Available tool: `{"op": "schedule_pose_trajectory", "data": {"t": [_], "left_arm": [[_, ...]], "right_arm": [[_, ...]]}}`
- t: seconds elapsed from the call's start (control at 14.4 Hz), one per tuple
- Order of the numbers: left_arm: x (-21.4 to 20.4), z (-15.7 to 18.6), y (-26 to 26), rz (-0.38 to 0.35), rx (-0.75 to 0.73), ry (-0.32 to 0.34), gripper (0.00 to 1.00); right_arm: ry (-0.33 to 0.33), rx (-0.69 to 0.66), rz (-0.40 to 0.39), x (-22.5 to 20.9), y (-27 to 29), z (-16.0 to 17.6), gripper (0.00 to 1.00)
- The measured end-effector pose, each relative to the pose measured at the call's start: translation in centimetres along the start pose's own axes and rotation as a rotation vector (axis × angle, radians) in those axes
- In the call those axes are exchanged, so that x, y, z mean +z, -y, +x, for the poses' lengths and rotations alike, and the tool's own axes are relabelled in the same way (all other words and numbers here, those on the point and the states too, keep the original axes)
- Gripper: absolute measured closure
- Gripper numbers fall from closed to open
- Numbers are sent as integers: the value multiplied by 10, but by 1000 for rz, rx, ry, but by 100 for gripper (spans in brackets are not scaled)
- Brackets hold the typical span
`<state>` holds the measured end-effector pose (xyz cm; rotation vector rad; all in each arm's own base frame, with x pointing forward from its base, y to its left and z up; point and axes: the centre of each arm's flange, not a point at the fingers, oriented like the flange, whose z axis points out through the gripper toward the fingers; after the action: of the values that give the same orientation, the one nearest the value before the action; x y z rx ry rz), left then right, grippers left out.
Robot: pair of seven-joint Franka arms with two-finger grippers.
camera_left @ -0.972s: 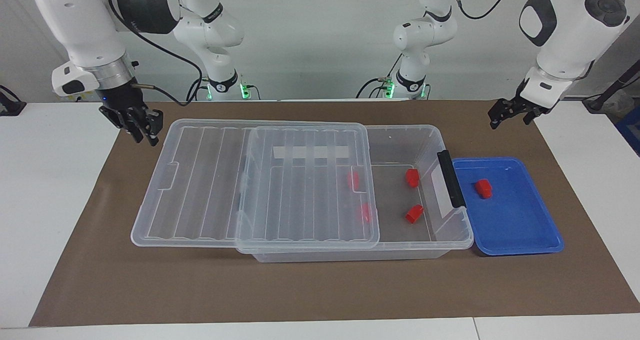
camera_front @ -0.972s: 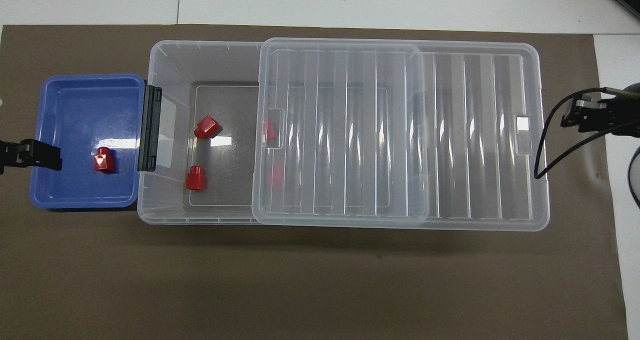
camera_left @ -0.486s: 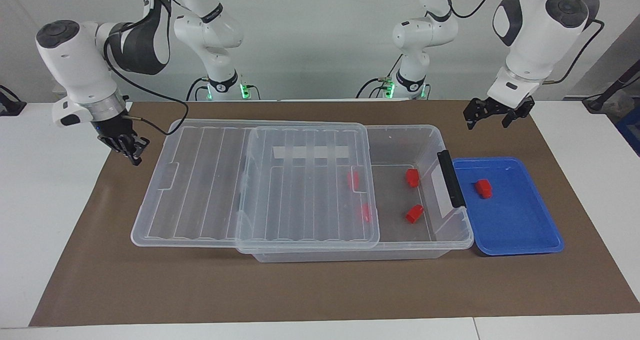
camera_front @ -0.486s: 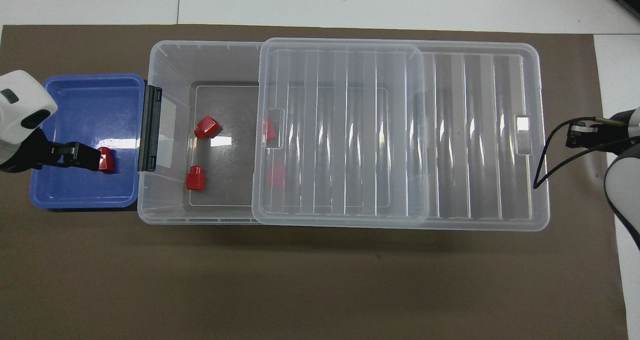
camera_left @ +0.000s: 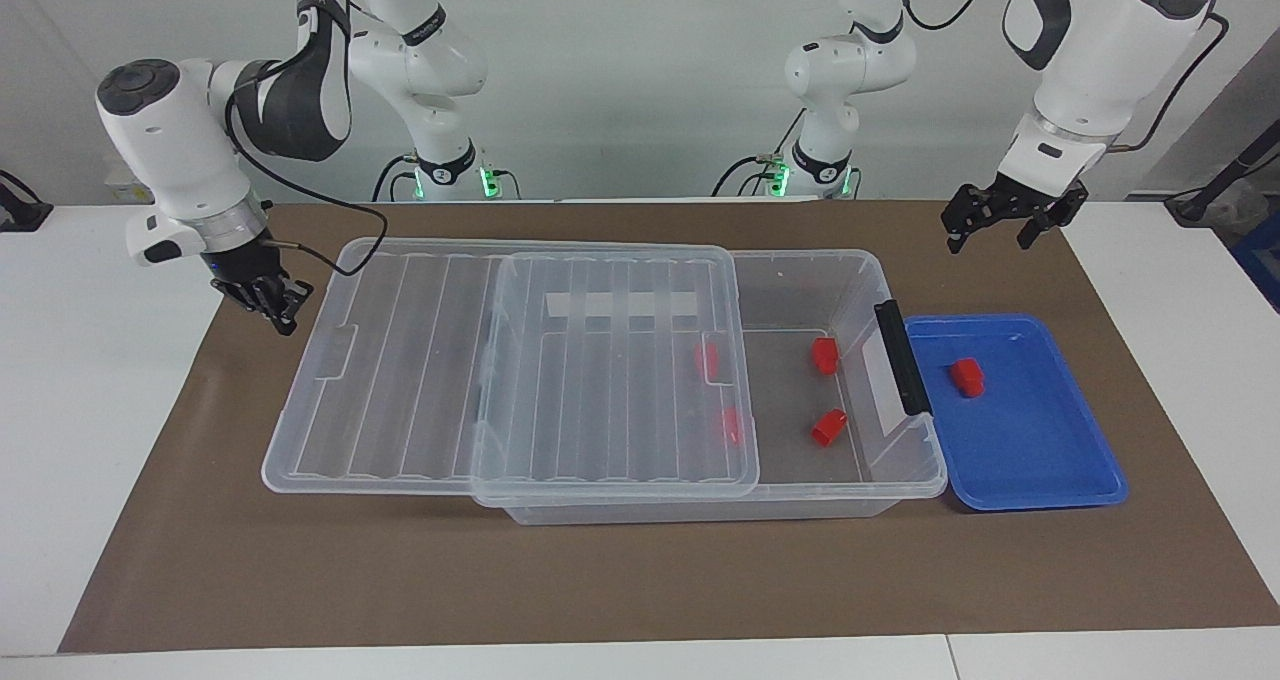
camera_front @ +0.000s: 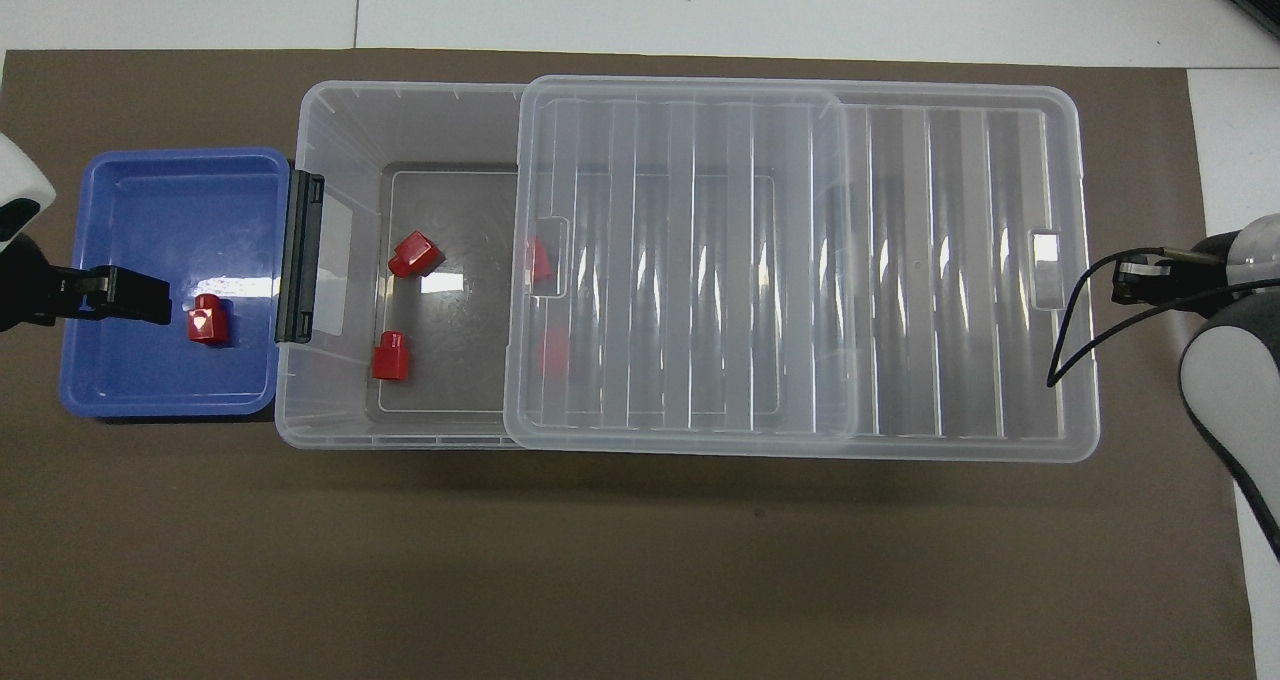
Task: Place red block in blue tray from box
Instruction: 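Slide the lid closed with the right gripper while the left gripper hovers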
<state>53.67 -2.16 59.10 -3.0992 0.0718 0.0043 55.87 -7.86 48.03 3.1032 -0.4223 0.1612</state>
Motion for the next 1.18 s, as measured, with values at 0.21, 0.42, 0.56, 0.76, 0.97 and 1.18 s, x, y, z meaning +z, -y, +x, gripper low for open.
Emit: {"op": "schedule_pose_trajectory", "data": {"t": [0.21,0.42,0.56,0.76,0.97,1.18], "left_arm": [[-9,-1,-10,-16,14,-13,0],[-13,0,-25,-109,16,-22,0],[-14,0,-33,-123,28,-32,0],[-7,6,-37,-123,29,-87,0],[14,10,-24,-97,10,-110,0],[7,26,-19,-92,14,-121,0]], "right_arm": [[3,-35,20,3,14,-2,99],[1,-67,24,5,30,-5,99],[2,-90,26,6,42,-7,99],[4,-151,33,6,75,-15,99],[7,-230,41,5,118,-29,99],[9,-280,55,4,148,-41,99]]}}
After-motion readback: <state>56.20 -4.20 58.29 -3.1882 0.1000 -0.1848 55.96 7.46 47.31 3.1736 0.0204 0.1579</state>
